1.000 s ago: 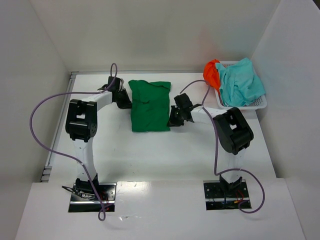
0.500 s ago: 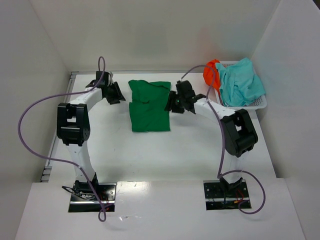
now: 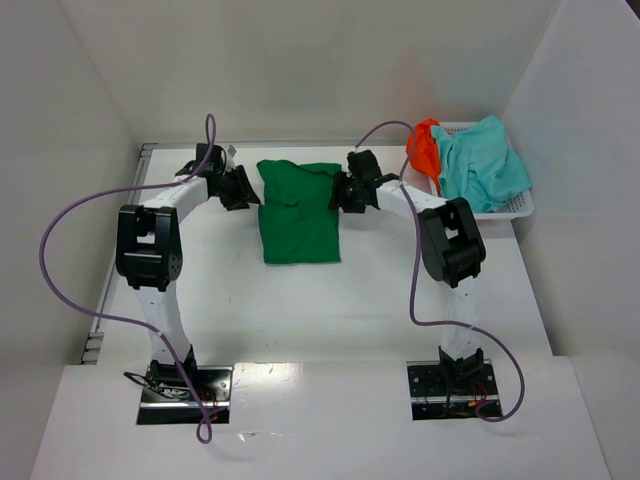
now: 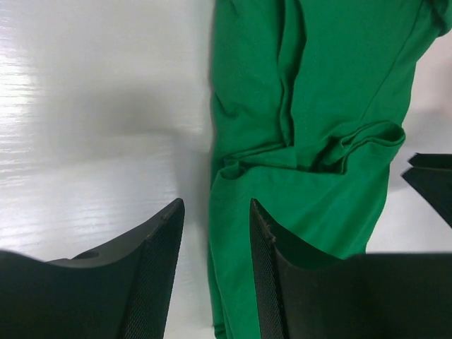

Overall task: Fold and stack the t-shirts
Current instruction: Fold the folded rectangular tshirt in 1/3 of the way

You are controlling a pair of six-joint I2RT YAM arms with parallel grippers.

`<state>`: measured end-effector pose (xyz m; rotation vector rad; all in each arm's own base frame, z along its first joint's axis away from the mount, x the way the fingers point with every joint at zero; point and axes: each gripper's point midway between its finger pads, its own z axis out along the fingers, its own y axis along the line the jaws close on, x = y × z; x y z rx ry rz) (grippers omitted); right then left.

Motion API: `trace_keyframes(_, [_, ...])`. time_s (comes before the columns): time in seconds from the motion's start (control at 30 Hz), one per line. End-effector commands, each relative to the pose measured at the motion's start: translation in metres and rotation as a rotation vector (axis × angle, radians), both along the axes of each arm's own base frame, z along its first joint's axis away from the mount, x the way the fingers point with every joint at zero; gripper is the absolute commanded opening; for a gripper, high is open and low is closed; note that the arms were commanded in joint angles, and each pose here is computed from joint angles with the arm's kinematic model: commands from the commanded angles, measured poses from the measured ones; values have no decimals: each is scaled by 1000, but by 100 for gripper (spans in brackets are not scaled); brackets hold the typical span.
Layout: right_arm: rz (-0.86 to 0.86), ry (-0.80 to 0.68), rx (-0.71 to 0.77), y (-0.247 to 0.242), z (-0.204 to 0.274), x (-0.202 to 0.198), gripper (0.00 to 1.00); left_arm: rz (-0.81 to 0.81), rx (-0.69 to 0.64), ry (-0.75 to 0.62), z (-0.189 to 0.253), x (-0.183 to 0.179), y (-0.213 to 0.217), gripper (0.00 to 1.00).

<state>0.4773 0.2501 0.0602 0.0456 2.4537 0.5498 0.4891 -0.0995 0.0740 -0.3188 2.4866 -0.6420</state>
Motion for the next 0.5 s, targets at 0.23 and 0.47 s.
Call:
trace_keyframes(0.23, [54,-39,11,14,5,18,56,-66,-35,8,-17,9,-10,50])
trace_keyframes(0.47, [60,-62,28,18,12,23,56,-72,-43,17,-22,10,-11,50])
